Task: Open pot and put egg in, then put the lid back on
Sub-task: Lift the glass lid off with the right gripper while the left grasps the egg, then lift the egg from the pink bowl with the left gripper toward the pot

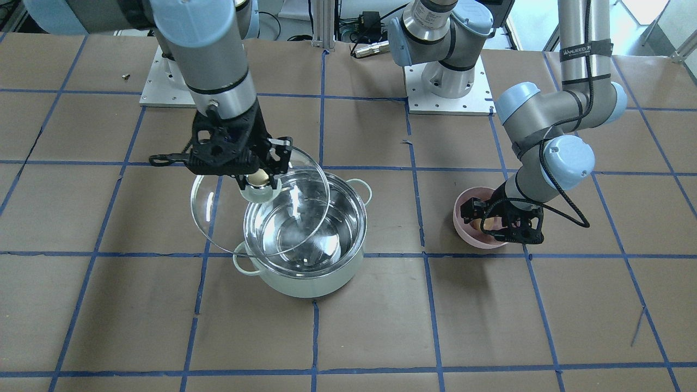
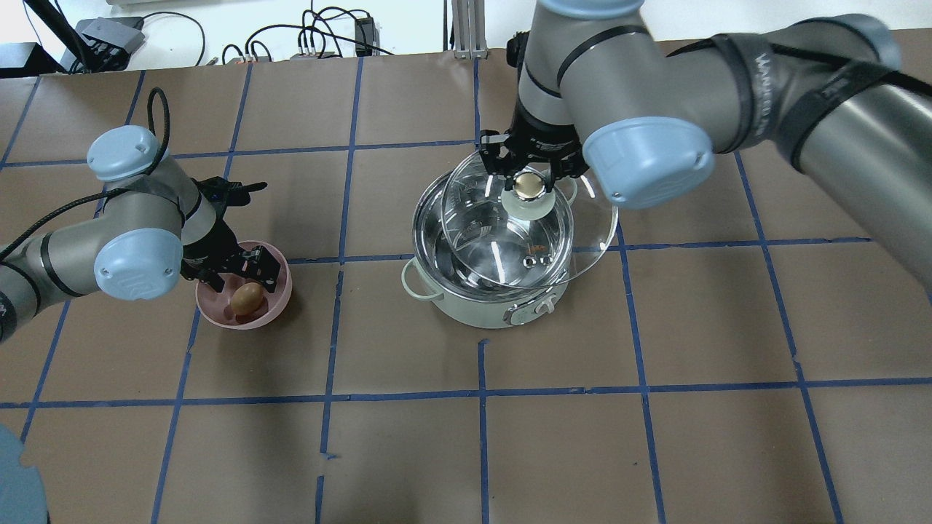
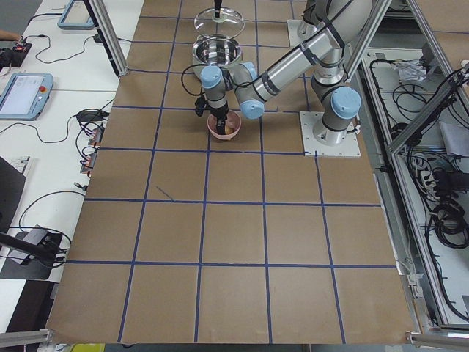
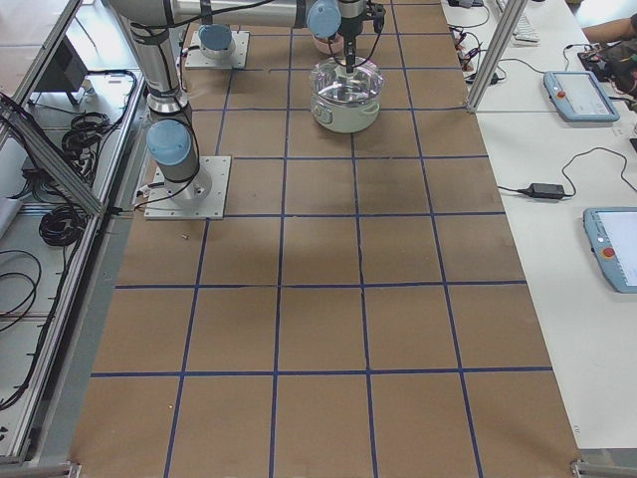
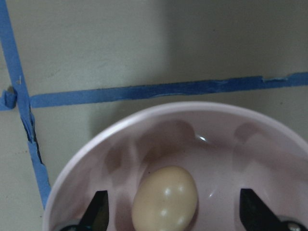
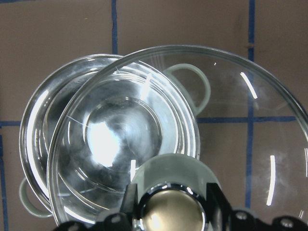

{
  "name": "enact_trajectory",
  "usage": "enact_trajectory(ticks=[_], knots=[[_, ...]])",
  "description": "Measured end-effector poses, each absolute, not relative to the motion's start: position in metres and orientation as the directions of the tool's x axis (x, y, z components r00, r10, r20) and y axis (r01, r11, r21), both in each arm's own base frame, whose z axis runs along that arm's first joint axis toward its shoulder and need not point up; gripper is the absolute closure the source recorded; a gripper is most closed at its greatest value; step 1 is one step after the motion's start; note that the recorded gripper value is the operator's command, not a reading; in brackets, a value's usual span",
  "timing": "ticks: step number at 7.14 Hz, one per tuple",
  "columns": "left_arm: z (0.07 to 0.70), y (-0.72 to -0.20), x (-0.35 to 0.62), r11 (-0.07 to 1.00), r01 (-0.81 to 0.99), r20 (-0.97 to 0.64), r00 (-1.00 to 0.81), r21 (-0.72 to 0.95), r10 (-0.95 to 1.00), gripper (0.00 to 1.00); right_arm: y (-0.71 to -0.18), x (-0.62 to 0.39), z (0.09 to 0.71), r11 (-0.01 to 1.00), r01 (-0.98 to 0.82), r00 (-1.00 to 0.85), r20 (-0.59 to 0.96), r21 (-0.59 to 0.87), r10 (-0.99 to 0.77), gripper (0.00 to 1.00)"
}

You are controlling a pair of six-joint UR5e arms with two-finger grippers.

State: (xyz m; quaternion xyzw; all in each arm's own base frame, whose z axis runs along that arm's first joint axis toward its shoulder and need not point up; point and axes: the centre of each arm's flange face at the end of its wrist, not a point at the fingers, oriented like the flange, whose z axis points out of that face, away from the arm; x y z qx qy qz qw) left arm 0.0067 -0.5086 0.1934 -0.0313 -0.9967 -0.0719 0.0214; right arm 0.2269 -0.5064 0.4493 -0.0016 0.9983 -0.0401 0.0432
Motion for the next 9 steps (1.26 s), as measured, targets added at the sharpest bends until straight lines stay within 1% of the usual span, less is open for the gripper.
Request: enact_trajectory(ticks=[1,2,3,4,7,9], knots=[[0.192,-0.508,0.006,0.987,0.066,0.05,-0.997,0.146,0.059,0.53,-0.499,0.198,0.466,0.997,-0.023,-0.996,-0.079,-0.07,-0.029,0.76],[0.191,-0.507,0.006,0.987,0.067,0.05,-0.997,0.148,0.061,0.73,-0.495,0.172,0.475,0.998,-0.039,-0.996,-0.073,-0.052,-0.043,0.77],[0.19,-0.506,0.006,0.986,0.069,0.048,-0.997,0.151,0.063,0.78,-0.494,0.151,0.477,0.998,-0.048,-0.996,-0.07,-0.035,-0.051,0.78],[0.189,-0.505,0.006,0.986,0.071,0.048,-0.997,0.154,0.064,0.78,-0.495,0.137,0.477,0.998,-0.051,-0.996,-0.068,-0.022,-0.053,0.78],[0.188,-0.503,0.006,0.985,0.072,0.048,-0.997,0.158,0.066,0.9,-0.495,0.119,0.474,0.998,-0.063,-0.996,-0.061,0.007,-0.062,0.78],[0.188,-0.504,0.005,0.985,0.071,0.05,-0.997,0.157,0.064,0.91,-0.493,0.118,0.475,0.998,-0.065,-0.996,-0.06,0.007,-0.065,0.78]])
